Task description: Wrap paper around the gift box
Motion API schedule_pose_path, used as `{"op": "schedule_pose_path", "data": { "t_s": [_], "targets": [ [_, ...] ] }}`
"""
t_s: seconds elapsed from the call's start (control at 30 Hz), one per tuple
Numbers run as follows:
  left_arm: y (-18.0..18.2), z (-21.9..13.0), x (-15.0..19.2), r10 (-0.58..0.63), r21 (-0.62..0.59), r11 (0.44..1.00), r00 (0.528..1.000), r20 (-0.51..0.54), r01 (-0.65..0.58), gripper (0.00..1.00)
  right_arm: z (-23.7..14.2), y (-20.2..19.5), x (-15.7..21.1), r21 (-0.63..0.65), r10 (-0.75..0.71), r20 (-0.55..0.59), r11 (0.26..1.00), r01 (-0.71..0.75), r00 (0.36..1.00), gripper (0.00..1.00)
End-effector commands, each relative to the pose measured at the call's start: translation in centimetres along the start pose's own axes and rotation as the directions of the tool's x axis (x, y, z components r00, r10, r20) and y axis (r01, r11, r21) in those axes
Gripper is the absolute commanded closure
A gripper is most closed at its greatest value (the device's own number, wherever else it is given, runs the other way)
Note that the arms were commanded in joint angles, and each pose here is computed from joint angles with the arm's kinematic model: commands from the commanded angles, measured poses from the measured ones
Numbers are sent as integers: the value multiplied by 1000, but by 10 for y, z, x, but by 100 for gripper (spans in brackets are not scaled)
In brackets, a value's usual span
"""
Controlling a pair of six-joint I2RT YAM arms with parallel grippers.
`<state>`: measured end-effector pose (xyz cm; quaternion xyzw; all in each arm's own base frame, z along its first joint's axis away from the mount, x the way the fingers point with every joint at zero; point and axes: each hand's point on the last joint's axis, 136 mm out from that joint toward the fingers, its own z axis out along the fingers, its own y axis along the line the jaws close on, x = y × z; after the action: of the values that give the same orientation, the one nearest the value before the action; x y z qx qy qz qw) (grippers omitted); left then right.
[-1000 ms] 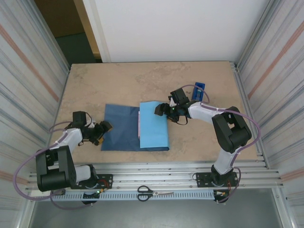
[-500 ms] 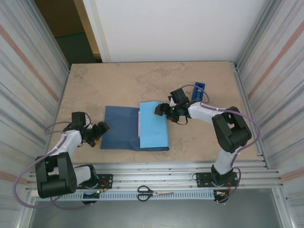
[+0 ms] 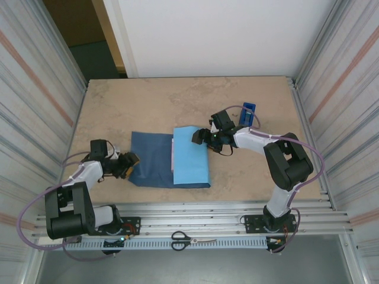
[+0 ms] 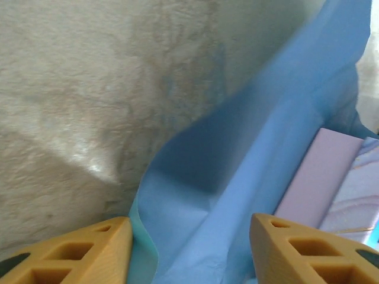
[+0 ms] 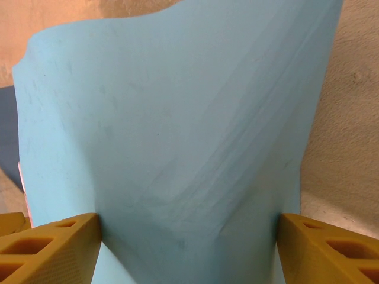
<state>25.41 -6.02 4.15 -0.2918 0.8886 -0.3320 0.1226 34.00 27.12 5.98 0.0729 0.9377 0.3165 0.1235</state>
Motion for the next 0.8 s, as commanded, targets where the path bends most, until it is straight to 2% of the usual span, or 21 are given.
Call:
{"op": "schedule_pose_path", "data": {
  "t_s": [0.0, 0.1, 0.2, 0.27, 0.3, 0.57, 0.77],
  "targets": [
    [-8, -2, 5, 3, 43, 999, 1000, -23, -2, 47, 18, -65, 52, 246, 83, -141, 968, -47, 987, 25],
    [1, -5, 4, -7, -4, 1000, 1000, 9, 7, 39, 18, -65, 52, 247, 84, -141, 968, -47, 986, 25],
    [10, -9, 2, -31, -38, 999, 999, 45, 33, 37, 18, -65, 52, 247, 85, -141, 968, -48, 986, 25],
    [18, -12, 1, -41, -79, 996, 997, 70, 47, 30, 17, -64, 52, 247, 84, -140, 968, -47, 987, 25],
    [20, -12, 1, -41, -87, 995, 996, 73, 47, 30, 17, -64, 52, 247, 84, -140, 968, -47, 987, 25],
    [32, -7, 11, -71, -114, 991, 997, 42, 75, 31, 18, -65, 53, 247, 84, -142, 968, -47, 986, 25],
    [22, -2, 12, -55, -45, 997, 998, 17, 56, 47, 19, -65, 53, 248, 87, -142, 968, -50, 986, 25]
  ]
}}
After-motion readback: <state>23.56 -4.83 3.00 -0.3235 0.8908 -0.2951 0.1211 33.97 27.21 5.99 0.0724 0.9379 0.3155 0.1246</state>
